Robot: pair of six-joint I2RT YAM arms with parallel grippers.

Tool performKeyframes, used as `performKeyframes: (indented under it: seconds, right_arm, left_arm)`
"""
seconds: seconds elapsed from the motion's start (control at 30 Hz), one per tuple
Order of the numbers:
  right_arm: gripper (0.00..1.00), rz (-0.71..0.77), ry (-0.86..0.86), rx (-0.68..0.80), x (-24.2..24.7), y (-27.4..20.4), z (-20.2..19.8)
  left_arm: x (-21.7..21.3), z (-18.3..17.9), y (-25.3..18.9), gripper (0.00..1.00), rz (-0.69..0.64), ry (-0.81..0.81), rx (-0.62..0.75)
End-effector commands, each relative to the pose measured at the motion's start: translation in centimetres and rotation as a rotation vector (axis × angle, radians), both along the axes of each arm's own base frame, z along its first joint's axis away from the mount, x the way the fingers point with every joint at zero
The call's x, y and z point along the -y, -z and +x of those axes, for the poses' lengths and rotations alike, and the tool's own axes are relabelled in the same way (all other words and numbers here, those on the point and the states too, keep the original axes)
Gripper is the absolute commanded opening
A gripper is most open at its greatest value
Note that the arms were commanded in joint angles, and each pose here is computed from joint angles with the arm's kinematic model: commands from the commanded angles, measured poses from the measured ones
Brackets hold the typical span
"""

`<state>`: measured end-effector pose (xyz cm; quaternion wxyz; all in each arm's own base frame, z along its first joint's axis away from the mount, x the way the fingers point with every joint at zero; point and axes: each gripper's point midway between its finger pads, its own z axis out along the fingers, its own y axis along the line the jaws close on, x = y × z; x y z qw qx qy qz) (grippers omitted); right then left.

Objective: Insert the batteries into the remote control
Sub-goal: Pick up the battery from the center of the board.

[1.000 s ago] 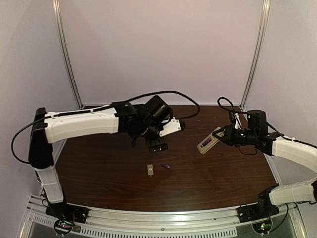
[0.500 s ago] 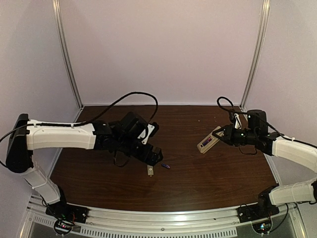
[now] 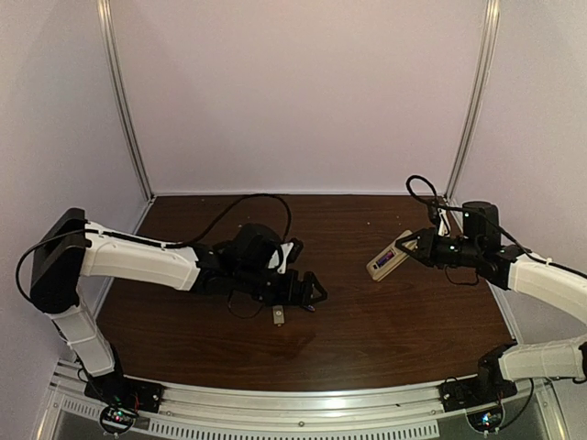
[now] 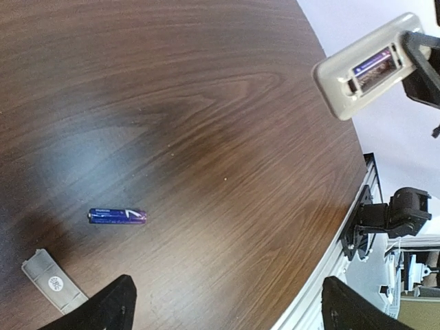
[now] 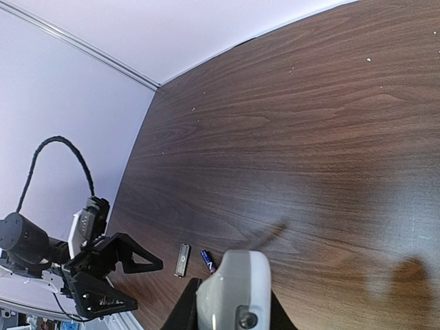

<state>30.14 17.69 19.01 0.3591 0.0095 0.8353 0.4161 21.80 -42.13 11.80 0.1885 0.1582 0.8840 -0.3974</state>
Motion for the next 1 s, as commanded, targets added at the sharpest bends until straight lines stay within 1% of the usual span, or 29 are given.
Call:
performKeyframes:
  seconds: [0.0,0.13,0.3,0.5,0.57,0.63,0.77,0.97]
  right_arm:
    - [0.00,-0.011,0.020,0.008,0.6,0.2,0.0]
    - [0.00,-0.012,0.021,0.006,0.5,0.4,0.1]
    - [0.00,-0.026,0.024,0.004,0.7,0.5,0.1]
    - [0.00,-0.036,0.023,-0.002,0.7,0.9,0.2]
    - [0.00,-0.037,0.024,-0.004,0.7,1.0,0.2]
    - [0.00,-0.035,0.023,-0.003,0.7,1.0,0.2]
    - [0.00,-0.035,0.025,-0.002,0.7,1.0,0.2]
    - [0.00,-0.047,0.022,-0.005,0.7,1.1,0.3]
  left_arm:
    - [1.6,1.1,-0.5,0.93,-0.050,-0.026,-0.028]
    - [1.7,1.5,1.3,0.82,-0.014,-0.062,-0.066]
    - [1.6,1.6,3.8,0.76,0.017,-0.095,-0.126]
    - [1.0,2.2,5.4,0.68,0.065,-0.152,-0.134]
    - [0.4,2.2,6.7,0.66,0.107,-0.169,-0.160]
    - [0.3,2.6,7.2,0.64,0.106,-0.183,-0.172]
    - [0.0,3.5,8.1,0.55,0.129,-0.206,-0.185]
    - [0.1,4.0,9.1,0.48,0.150,-0.214,-0.200]
